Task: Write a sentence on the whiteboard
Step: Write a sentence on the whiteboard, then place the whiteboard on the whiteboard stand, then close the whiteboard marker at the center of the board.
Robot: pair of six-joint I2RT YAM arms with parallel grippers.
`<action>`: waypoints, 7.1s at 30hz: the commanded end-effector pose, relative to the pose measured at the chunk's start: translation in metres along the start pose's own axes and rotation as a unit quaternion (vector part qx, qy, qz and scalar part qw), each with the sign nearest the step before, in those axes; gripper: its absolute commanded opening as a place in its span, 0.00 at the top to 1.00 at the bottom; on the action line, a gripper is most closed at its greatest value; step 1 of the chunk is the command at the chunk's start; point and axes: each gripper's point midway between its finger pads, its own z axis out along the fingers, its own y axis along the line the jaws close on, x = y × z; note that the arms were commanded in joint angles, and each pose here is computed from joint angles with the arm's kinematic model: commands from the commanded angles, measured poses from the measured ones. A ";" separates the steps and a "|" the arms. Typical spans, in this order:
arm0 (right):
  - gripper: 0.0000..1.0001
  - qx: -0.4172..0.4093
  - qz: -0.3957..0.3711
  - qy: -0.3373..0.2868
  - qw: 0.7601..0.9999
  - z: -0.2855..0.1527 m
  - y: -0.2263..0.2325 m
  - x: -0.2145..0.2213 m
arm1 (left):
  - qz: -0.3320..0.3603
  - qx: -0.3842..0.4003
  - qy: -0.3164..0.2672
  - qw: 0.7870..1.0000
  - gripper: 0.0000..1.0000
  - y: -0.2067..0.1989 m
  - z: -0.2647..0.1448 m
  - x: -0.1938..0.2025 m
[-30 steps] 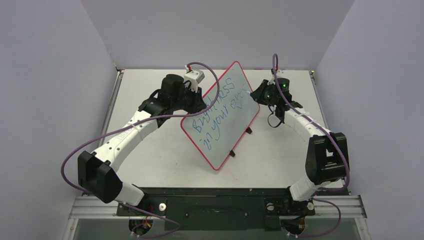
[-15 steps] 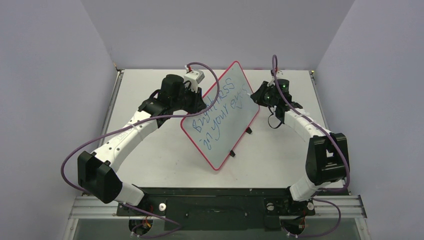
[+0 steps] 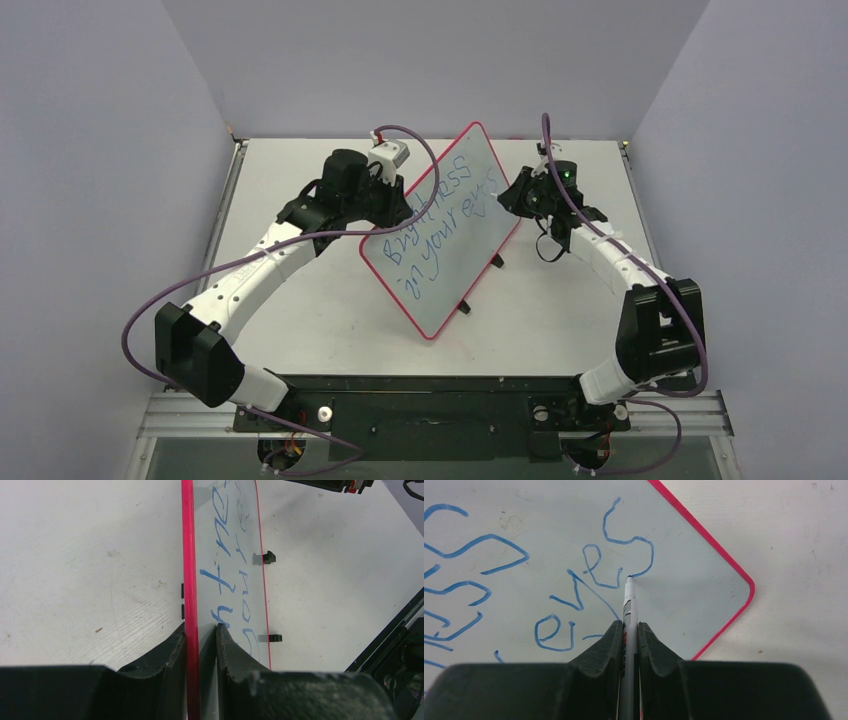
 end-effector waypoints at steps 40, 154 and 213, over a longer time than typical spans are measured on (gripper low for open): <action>1.00 0.011 -0.006 -0.144 0.990 -0.106 0.018 -0.070 | -0.049 -0.094 0.156 0.982 1.00 0.036 0.009 0.094; 1.00 0.059 0.019 -0.172 0.983 -0.119 -0.022 -0.080 | -0.049 0.027 0.113 0.992 0.40 -0.122 0.012 0.064; 1.00 0.018 0.017 -0.178 0.984 -0.134 0.004 -0.091 | 0.103 -0.002 0.078 0.992 0.57 -0.050 0.049 0.216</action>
